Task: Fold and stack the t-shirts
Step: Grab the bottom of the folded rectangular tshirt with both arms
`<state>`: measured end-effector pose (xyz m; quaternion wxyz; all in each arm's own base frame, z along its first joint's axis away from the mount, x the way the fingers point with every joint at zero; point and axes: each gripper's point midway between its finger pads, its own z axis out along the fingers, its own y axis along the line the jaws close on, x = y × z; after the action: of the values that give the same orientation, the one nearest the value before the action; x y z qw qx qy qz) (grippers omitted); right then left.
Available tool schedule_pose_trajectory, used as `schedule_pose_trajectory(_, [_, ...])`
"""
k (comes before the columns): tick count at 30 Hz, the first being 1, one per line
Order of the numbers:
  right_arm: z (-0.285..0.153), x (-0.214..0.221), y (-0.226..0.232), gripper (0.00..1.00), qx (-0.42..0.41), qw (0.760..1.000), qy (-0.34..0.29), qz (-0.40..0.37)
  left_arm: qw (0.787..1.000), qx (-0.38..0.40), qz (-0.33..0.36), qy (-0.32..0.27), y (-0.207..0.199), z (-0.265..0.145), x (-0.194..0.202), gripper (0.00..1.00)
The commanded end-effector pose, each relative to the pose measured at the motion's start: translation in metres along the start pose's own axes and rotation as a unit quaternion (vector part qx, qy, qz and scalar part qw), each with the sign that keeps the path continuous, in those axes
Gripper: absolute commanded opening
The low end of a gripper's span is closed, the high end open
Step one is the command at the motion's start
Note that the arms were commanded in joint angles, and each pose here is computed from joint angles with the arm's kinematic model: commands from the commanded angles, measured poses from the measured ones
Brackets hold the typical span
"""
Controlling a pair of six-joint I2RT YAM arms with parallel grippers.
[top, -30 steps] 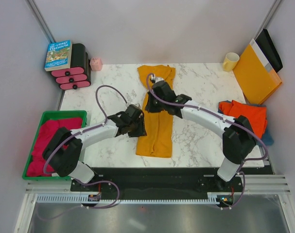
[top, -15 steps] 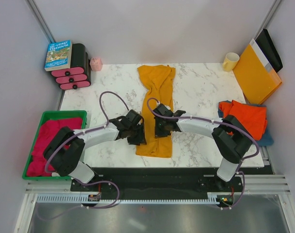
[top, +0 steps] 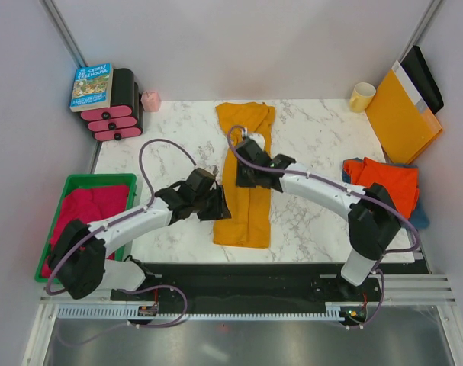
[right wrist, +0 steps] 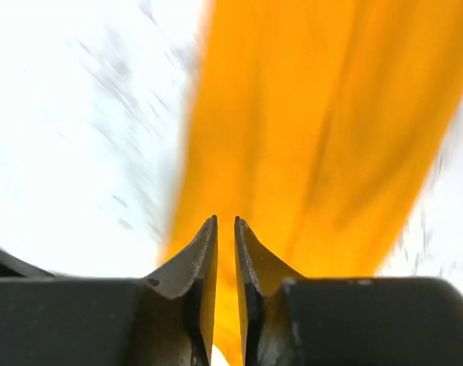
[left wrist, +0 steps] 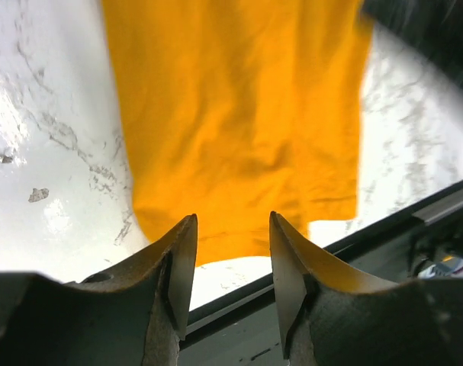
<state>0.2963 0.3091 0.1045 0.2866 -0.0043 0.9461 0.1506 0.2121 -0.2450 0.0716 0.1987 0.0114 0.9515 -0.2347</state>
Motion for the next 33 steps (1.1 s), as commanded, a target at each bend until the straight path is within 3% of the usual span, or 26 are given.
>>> schedule_pose_trajectory(1, [-0.020,-0.129,0.022,0.25,-0.030,0.991,-0.128,0.014,0.998,0.034,-0.001,-0.056,-0.019,-0.020,-0.024,0.50])
schedule_pose_trajectory(6, [0.035,-0.179,-0.008,0.24,0.026,0.990,-0.140,0.004,0.999,0.026,0.004,-0.034,-0.013,-0.015,-0.013,0.49])
schedule_pose_trajectory(12, [0.068,-0.244,-0.004,0.27,0.059,0.977,-0.202,-0.041,1.000,0.004,-0.003,-0.012,0.004,-0.005,0.005,0.48])
schedule_pose_trajectory(17, [0.112,-0.252,-0.010,0.31,0.068,0.975,-0.205,-0.058,1.000,-0.013,-0.007,0.016,0.010,0.009,0.012,0.47])
schedule_pose_trajectory(25, [0.135,-0.275,-0.026,0.34,0.076,0.968,-0.237,-0.044,0.998,-0.031,-0.013,0.045,0.016,0.023,0.021,0.46])
schedule_pose_trajectory(33, [0.162,-0.275,-0.049,0.36,0.088,0.968,-0.231,-0.036,0.997,-0.031,-0.015,0.067,0.019,0.028,0.031,0.46])
